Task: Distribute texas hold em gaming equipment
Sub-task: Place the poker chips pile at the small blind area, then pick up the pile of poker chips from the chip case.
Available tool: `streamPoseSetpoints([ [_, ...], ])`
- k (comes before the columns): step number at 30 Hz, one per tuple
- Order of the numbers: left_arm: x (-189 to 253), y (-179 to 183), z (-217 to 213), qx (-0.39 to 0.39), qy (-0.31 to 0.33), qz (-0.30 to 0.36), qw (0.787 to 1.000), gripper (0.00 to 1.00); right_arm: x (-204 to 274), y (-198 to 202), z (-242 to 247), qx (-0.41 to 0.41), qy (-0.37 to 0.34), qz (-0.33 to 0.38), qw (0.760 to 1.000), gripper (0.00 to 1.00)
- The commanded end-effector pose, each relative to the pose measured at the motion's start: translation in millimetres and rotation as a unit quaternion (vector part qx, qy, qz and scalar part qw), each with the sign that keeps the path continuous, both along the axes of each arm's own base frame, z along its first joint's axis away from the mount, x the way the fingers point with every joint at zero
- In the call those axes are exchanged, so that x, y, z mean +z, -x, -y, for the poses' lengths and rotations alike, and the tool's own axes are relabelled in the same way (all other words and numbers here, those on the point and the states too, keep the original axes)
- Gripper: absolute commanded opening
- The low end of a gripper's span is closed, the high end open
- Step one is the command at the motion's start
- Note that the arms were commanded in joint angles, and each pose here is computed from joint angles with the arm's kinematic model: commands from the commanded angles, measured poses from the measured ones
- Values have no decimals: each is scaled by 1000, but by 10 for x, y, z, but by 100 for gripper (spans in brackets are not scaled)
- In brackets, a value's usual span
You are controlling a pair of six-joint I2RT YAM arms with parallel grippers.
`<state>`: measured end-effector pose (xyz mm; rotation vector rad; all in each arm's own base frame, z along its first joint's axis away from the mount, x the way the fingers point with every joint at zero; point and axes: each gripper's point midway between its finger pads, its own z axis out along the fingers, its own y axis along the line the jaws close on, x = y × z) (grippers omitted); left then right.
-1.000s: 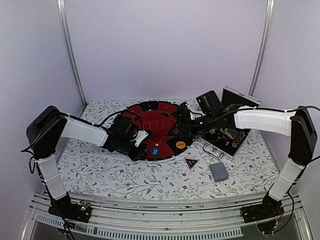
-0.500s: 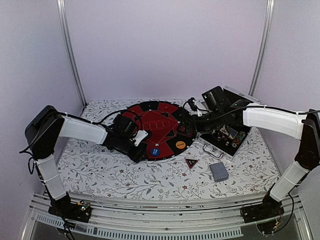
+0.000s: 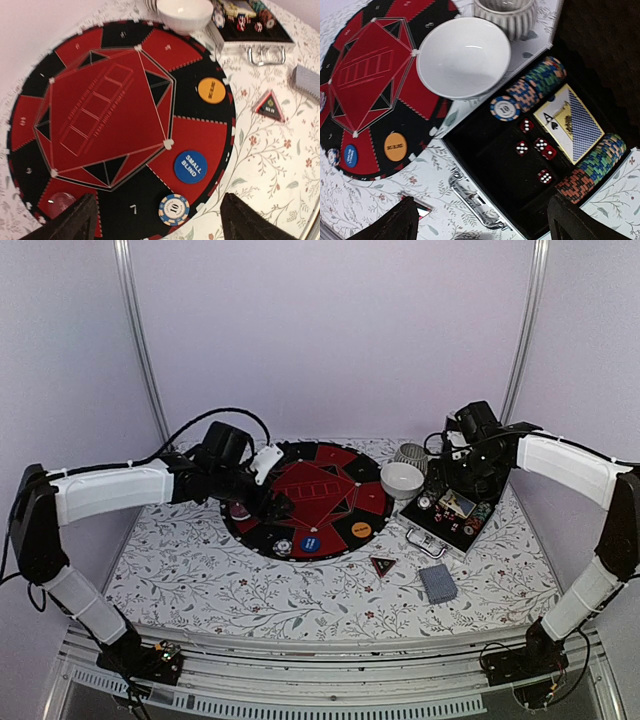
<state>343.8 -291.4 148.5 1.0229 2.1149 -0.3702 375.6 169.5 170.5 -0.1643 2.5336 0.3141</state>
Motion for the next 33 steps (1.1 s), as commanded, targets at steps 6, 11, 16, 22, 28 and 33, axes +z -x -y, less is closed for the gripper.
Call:
streamPoseSetpoints([
  [6,817,-244,-578,93,51,113,988,91,-352,-403,78,38,94,-48,994,61],
  [11,900,-237,-784,123,48,132,982,92,-617,-602,139,58,153,-58,985,55],
  [16,1047,-164,-817,114,65,158,979,95,-885,-768,235,75,195,-71,975,53],
  [22,1060,-137,-807,104,69,163,979,97,-1063,-975,331,77,243,-63,965,76],
  [28,961,-167,-806,101,59,152,981,97,-1132,-1066,374,79,267,-49,959,81],
  [33,985,-160,-821,96,67,152,981,97,-1188,-1124,326,82,261,-40,961,81],
])
